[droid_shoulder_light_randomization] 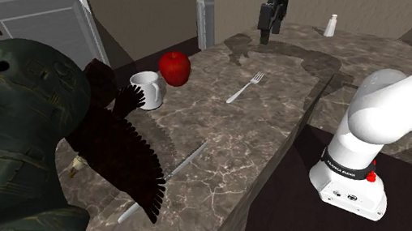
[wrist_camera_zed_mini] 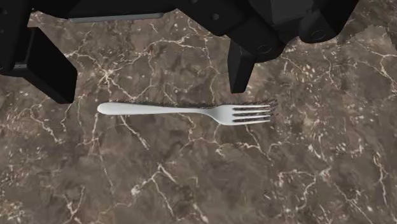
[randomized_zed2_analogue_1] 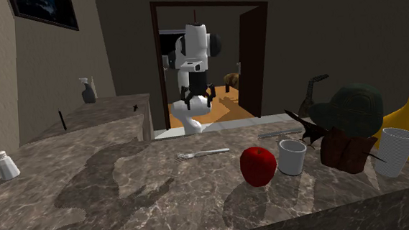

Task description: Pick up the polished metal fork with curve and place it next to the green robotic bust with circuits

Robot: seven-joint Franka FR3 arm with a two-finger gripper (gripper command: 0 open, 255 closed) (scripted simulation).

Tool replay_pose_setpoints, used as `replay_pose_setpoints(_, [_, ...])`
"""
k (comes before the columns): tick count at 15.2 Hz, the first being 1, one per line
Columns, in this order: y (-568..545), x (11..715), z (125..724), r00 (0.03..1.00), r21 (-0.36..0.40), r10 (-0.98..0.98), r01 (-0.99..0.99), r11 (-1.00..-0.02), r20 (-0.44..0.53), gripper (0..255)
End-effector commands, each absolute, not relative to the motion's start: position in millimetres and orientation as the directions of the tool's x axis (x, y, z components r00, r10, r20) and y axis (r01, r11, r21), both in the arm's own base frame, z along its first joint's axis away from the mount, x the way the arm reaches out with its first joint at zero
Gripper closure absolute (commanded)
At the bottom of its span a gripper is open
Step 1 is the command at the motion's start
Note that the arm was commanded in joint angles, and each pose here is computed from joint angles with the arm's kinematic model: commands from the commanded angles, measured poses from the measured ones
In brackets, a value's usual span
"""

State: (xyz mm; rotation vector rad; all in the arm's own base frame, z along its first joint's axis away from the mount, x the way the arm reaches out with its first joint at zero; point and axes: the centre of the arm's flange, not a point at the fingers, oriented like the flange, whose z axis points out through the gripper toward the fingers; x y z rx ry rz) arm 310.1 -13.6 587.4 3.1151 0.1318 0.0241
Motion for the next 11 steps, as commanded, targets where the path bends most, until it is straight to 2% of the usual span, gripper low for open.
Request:
replay_pose_setpoints(1, [-14, 310, 587, 0.996, 0.024, 0.085, 0.084, -0.996, 0.014, 0])
replay_pose_setpoints(3, [-26, 316, 565, 0.963, 0.028, 0.271, 0.271, -0.962, 0.006, 0])
replay_pose_setpoints(6, [-41, 329, 531, 0.848, 0.03, 0.53, 0.53, -0.847, -0.008, 0])
replay_pose_setpoints(11, [-58, 357, 474, 0.512, 0.025, 0.859, 0.859, -0.511, -0.032, 0])
